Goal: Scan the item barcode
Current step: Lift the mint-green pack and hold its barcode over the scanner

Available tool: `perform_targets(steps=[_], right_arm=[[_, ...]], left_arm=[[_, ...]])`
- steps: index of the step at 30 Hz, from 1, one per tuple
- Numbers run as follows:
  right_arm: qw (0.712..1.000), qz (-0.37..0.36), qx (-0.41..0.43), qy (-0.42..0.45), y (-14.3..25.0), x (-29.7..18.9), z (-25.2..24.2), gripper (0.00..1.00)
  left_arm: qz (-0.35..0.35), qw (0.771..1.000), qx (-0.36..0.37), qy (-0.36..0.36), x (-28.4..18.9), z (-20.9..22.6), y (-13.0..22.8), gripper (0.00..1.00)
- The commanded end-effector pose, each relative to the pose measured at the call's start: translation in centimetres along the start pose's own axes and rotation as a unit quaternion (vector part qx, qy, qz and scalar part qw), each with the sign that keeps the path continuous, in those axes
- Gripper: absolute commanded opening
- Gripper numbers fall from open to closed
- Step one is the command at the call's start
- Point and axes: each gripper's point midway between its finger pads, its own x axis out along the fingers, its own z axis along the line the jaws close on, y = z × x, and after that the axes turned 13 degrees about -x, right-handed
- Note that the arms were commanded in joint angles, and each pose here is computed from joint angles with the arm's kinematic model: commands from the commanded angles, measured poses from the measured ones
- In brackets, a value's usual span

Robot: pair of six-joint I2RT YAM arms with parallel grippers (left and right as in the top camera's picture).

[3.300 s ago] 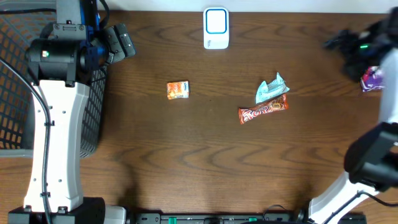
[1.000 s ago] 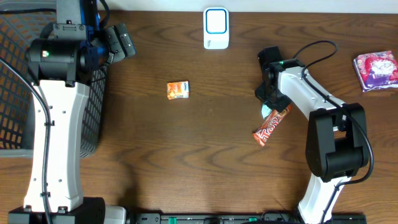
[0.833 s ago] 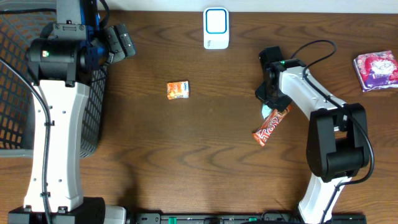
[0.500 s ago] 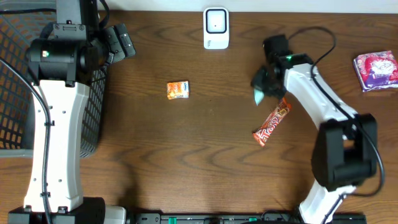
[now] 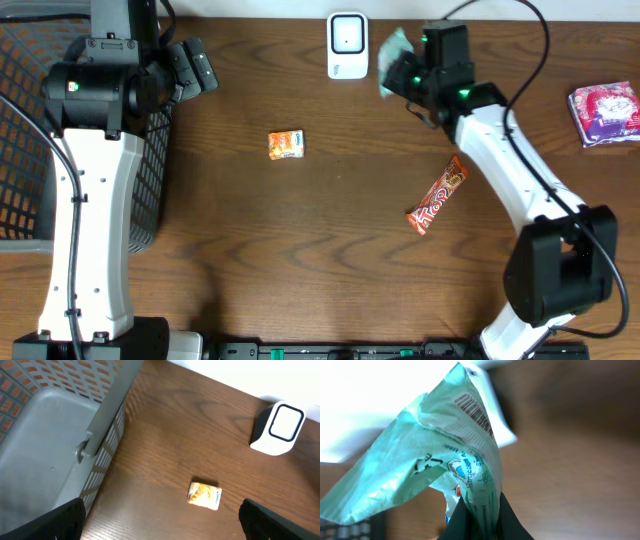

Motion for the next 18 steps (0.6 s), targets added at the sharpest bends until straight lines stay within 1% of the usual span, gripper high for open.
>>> perform_targets(steps=[1,3,6,7,8,9,12,15,18], right_arm=[[0.999,-0.022,-0.006,-0.043,-0.3,1.6,2.9,0.01],[0.997,-0.039,0.018,-0.057,-0.7,2.5,3.5,0.01],[0.99,-0.062,0.088,-0.091,-1.2,4.9,3.8,0.01],[0.987,-0.066,0.098,-0.105,-1.2,5.7,4.0,0.01],[0.983,-0.074,0.101,-0.132,-1.3,6.6,4.6,0.01],[0.974,-0.085,0.105,-0.184,-1.3,7.9,5.7,0.01],[0.958,-0.083,0.14,-0.238,-0.9,9.5,5.9,0.01],[0.948,-0.076,0.17,-0.257,-0.6,10.4,4.9,0.01],[0.947,-0.071,0.171,-0.264,-0.7,10.6,4.1,0.01]], left_arm=[[-0.001,1.0,-0.004,-0.005,0.1,0.2,-0.1,0.98],[-0.001,1.0,-0.004,-0.005,0.1,0.2,-0.1,0.98],[-0.001,1.0,-0.004,-0.005,0.1,0.2,-0.1,0.98],[-0.001,1.0,-0.004,-0.005,0.1,0.2,-0.1,0.98],[-0.001,1.0,-0.004,-0.005,0.1,0.2,-0.1,0.98],[-0.001,1.0,-0.004,-0.005,0.1,0.2,-0.1,0.98],[-0.001,1.0,-0.004,-0.005,0.1,0.2,-0.1,0.98],[-0.001,1.0,-0.004,-0.005,0.1,0.2,-0.1,0.98],[-0.001,1.0,-0.004,-0.005,0.1,0.2,-0.1,0.98]])
